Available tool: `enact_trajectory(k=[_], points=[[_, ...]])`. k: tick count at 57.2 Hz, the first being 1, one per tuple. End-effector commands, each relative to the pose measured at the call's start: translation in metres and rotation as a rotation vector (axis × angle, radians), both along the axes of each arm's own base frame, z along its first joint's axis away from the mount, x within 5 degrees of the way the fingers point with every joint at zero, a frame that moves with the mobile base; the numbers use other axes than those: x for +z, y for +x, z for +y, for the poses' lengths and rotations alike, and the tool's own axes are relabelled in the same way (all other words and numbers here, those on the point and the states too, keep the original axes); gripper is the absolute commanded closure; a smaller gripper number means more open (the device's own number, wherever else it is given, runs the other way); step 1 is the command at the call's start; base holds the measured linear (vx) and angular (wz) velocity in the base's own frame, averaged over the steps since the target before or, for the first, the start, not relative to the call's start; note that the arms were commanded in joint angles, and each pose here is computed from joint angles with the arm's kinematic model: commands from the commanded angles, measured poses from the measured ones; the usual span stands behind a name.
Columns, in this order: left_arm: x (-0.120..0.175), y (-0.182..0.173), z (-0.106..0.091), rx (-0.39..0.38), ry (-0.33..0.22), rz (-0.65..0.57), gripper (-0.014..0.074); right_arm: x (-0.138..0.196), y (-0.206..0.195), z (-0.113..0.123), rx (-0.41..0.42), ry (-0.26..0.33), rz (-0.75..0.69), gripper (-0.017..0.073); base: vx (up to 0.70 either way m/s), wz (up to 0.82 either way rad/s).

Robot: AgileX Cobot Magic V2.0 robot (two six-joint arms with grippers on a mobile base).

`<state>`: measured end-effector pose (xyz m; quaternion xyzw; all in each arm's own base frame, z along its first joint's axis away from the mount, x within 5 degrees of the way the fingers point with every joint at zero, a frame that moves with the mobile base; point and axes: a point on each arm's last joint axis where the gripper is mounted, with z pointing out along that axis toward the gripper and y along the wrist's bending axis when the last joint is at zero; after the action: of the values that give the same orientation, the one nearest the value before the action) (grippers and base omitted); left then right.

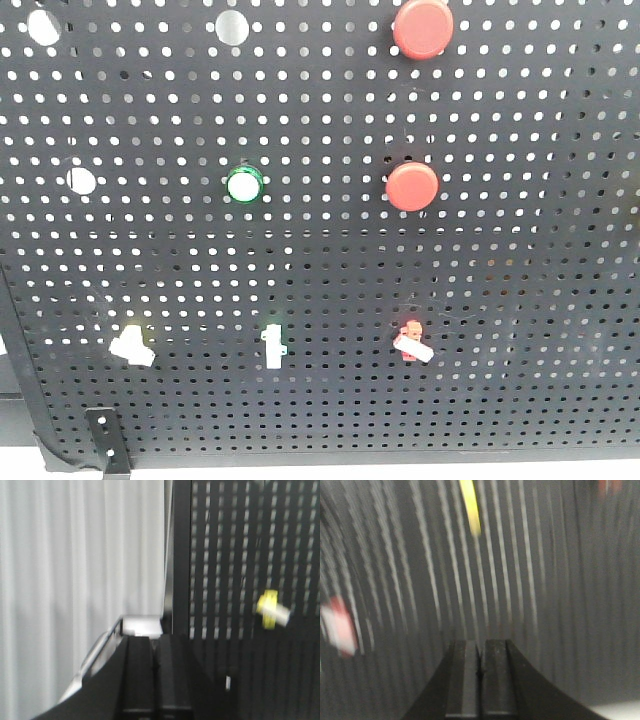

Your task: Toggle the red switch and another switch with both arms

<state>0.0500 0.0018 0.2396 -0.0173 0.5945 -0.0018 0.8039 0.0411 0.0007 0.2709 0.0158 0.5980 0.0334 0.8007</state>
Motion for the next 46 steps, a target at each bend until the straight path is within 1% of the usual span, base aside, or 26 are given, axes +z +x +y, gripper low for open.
enact_trajectory(k=[1,4,5,9,14,15,20,24,29,32,40,46], points=[[0.063,-0.022,0.000,-0.004,-0.014,-0.253,0.0591,0.060,-0.016,0.000,-0.036,-0.093,-0.160,0.0566,0.00,0.00],[0.085,-0.026,0.000,-0.005,-0.008,-0.253,0.0591,0.079,-0.014,-0.001,-0.054,-0.124,-0.127,0.0566,0.00,0.00],[0.090,-0.026,0.000,-0.006,-0.006,-0.247,0.0591,0.081,-0.012,-0.001,-0.056,-0.128,-0.108,0.0566,0.00,0.00],[0.114,-0.025,-0.001,-0.009,-0.003,-0.202,0.0591,0.098,-0.005,-0.001,-0.072,-0.158,-0.075,0.0566,0.00,0.00],[0.125,-0.014,-0.001,-0.015,-0.006,-0.110,0.0591,0.110,0.009,-0.001,-0.077,-0.181,-0.046,0.0566,0.00,0.00],[0.124,-0.010,-0.001,-0.016,-0.007,-0.083,0.0591,0.111,0.012,-0.001,-0.076,-0.185,-0.035,0.0566,0.00,0.00],[0.122,0.006,-0.001,-0.015,-0.007,-0.019,0.0591,0.111,0.025,-0.001,-0.069,-0.188,-0.012,0.0566,0.00,0.00],[0.116,0.021,-0.001,-0.015,-0.006,0.062,0.0591,0.109,0.035,0.000,-0.064,-0.190,0.015,0.0566,0.00,0.00],[0.110,0.037,-0.001,-0.015,-0.008,0.128,0.0591,0.106,0.044,0.000,-0.060,-0.191,0.050,0.0566,0.00,0.00],[0.107,0.046,0.000,-0.014,-0.009,0.156,0.0591,0.105,0.049,0.000,-0.058,-0.192,0.070,0.0566,0.00,0.00],[0.103,0.069,0.000,-0.012,-0.002,0.184,0.0591,0.102,0.058,0.000,-0.054,-0.193,0.098,0.0566,0.00,0.00],[0.097,0.086,-0.006,-0.057,0.006,0.217,0.0591,0.102,0.061,0.001,-0.050,-0.194,0.091,0.0566,0.00,0.00]])
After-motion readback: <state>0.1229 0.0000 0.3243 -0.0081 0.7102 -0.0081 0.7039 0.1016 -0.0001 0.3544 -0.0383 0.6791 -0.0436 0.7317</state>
